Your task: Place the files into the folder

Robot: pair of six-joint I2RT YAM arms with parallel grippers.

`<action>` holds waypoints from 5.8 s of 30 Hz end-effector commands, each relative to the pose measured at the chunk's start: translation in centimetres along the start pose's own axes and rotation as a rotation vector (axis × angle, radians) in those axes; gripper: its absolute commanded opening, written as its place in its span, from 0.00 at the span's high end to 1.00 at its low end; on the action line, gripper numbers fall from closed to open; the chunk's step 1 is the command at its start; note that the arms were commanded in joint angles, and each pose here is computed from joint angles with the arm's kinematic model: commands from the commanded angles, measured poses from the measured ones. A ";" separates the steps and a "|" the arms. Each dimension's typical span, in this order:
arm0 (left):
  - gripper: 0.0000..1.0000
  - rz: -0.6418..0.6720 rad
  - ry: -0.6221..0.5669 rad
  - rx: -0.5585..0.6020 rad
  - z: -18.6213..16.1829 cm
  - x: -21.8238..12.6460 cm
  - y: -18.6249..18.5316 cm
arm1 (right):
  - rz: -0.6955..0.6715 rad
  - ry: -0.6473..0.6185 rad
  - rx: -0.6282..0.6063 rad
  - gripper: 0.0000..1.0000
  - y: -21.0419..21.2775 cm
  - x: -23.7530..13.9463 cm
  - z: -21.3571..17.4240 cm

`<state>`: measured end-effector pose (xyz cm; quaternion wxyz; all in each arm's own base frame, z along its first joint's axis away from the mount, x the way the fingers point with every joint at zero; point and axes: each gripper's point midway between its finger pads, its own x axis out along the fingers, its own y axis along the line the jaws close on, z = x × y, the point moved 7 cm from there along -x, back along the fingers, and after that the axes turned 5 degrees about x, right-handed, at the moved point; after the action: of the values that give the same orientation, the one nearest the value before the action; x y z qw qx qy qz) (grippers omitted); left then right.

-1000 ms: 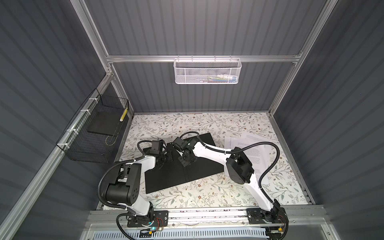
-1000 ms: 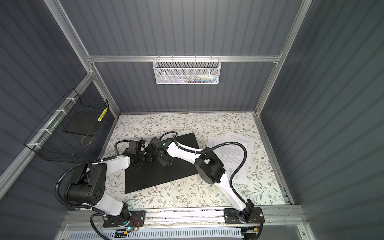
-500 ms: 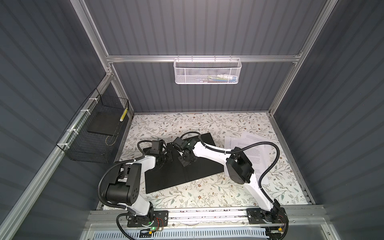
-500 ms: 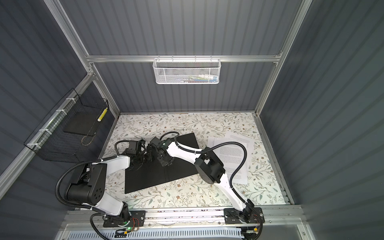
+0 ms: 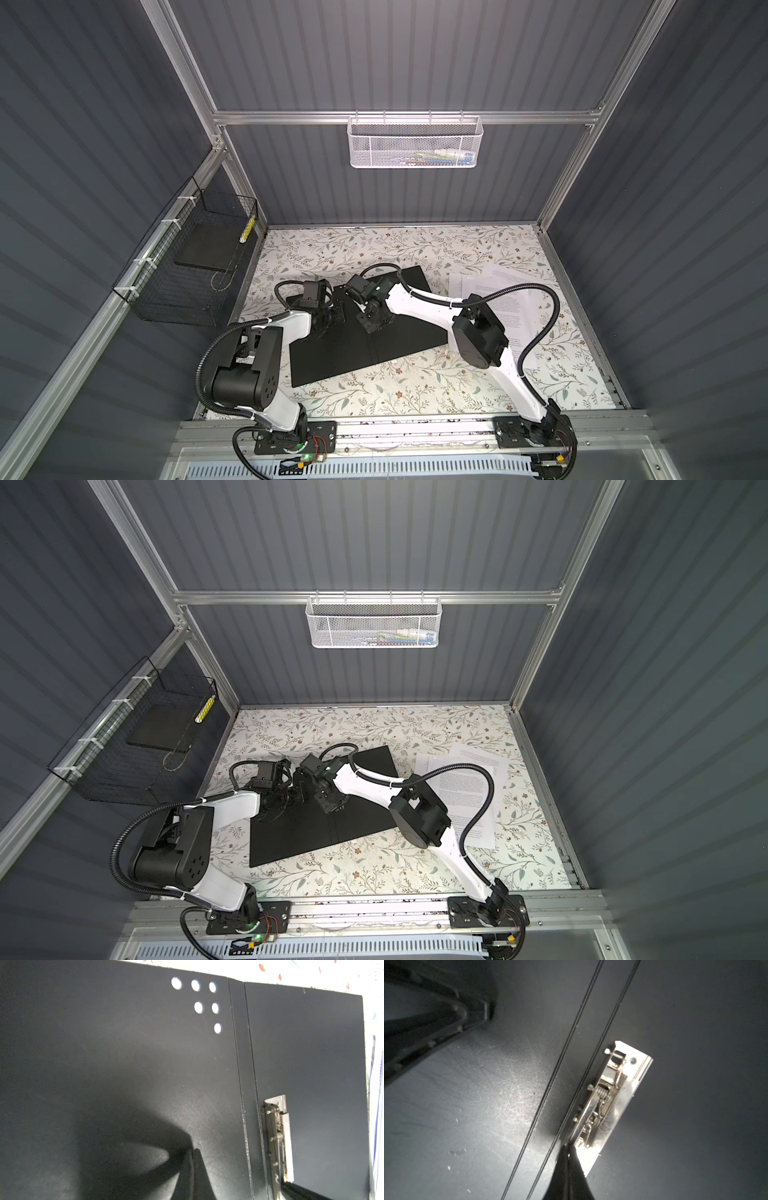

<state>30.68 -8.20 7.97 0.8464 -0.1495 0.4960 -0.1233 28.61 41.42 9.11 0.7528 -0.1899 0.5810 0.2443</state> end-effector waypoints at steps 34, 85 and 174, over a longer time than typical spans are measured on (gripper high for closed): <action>1.00 0.066 0.148 -0.029 -3.2 0.8 1.5 | -0.098 0.141 0.075 1.00 -3.3 0.3 -2.1; 1.00 0.067 0.140 -0.026 -3.2 0.7 1.5 | 0.364 -0.021 0.218 0.82 -3.8 -1.2 0.3; 1.00 0.056 0.146 -0.028 -3.3 0.7 1.4 | 0.382 -0.056 0.219 0.85 -2.1 -0.3 -1.9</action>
<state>30.66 -8.33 7.97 0.8444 -0.1525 0.4971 -0.1290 28.35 38.45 10.03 0.7304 0.0194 0.5986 0.3284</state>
